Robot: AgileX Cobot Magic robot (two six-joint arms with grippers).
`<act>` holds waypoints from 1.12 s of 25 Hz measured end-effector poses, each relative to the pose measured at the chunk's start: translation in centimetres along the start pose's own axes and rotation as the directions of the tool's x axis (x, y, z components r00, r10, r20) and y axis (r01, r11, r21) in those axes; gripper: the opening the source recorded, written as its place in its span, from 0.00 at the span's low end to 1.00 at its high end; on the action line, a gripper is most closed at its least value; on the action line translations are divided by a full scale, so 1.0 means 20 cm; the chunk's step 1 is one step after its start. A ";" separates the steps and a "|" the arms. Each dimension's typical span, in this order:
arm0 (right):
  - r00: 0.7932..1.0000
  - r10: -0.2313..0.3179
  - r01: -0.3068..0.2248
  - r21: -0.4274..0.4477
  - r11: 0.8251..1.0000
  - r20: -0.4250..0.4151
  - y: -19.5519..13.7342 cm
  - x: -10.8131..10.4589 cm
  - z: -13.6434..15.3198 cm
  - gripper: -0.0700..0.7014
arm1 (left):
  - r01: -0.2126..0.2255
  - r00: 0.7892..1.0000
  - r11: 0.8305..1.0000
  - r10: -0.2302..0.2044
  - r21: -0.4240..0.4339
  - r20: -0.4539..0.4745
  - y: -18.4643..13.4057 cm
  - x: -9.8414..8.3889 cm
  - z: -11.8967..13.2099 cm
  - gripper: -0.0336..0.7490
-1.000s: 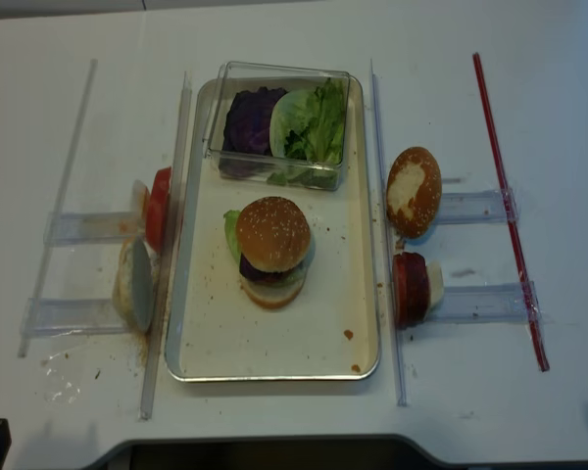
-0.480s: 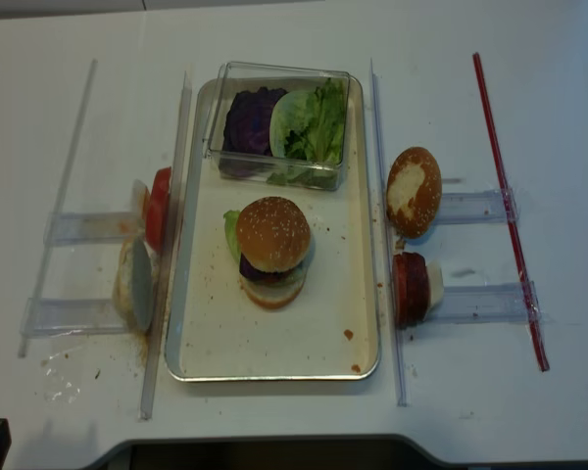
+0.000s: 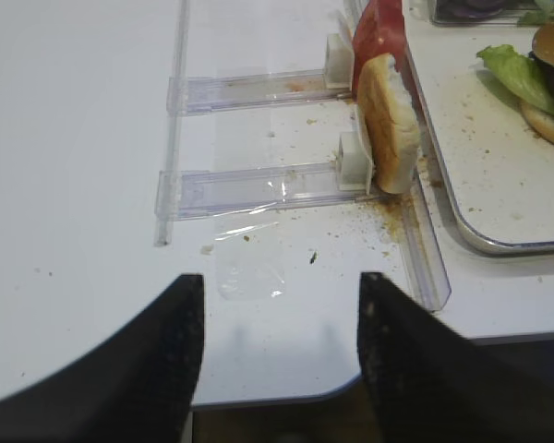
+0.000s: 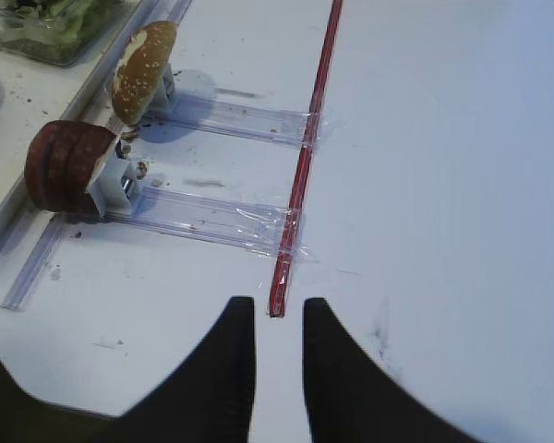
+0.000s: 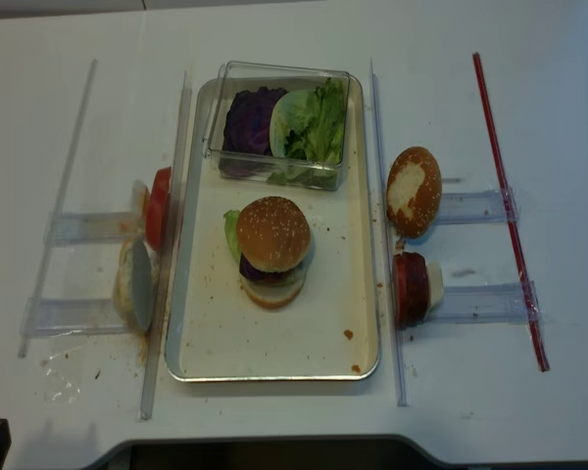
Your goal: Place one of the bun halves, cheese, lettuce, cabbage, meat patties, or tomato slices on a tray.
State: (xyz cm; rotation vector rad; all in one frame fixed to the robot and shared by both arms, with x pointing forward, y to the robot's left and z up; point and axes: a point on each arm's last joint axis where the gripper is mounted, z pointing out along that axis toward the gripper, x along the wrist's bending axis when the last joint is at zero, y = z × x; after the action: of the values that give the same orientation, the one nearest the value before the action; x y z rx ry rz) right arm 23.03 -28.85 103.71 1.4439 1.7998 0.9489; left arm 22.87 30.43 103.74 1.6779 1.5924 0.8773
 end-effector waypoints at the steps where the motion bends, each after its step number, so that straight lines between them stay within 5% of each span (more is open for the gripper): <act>1: 1.000 0.000 0.000 0.000 1.000 0.000 0.00 0.00 0.00 0.29 | 0.000 1.000 1.000 0.000 0.000 0.000 0.00 0.00 0.00 0.50; 28: 1.000 -0.001 0.001 0.000 1.000 -0.001 0.00 0.00 0.00 0.25 | 0.000 1.000 1.000 0.000 0.000 0.000 0.00 0.00 0.00 0.50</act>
State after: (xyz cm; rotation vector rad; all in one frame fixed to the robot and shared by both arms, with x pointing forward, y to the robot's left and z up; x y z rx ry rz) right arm 23.03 -28.84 103.71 1.4421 1.8013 0.9495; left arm 22.87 30.43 103.74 1.6779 1.5924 0.8773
